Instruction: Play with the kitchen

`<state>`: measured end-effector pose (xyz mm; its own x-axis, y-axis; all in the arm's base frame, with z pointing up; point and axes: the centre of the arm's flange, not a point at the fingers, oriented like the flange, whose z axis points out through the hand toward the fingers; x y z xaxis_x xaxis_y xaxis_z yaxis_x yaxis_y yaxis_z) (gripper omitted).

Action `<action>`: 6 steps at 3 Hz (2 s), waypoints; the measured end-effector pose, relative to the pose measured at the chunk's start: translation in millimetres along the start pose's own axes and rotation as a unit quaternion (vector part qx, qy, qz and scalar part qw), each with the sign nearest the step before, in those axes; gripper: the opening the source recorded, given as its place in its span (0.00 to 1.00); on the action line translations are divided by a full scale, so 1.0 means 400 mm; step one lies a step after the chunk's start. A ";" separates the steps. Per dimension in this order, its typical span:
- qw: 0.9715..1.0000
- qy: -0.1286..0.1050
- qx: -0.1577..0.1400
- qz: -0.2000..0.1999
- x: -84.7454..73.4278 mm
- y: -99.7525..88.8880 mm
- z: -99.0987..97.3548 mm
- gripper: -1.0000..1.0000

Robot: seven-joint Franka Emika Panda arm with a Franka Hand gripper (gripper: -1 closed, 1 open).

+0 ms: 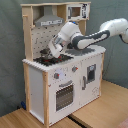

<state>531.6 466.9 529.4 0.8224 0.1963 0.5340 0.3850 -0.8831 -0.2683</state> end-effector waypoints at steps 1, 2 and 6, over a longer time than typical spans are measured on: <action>1.000 0.003 0.001 -0.001 0.021 -0.017 0.028 0.00; 1.000 0.006 0.001 -0.002 0.042 -0.034 0.050 0.00; 0.999 -0.007 -0.033 0.002 0.090 -0.140 0.042 0.00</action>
<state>546.6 530.8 550.0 0.8302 0.1980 0.5212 0.3528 -0.9104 -0.2162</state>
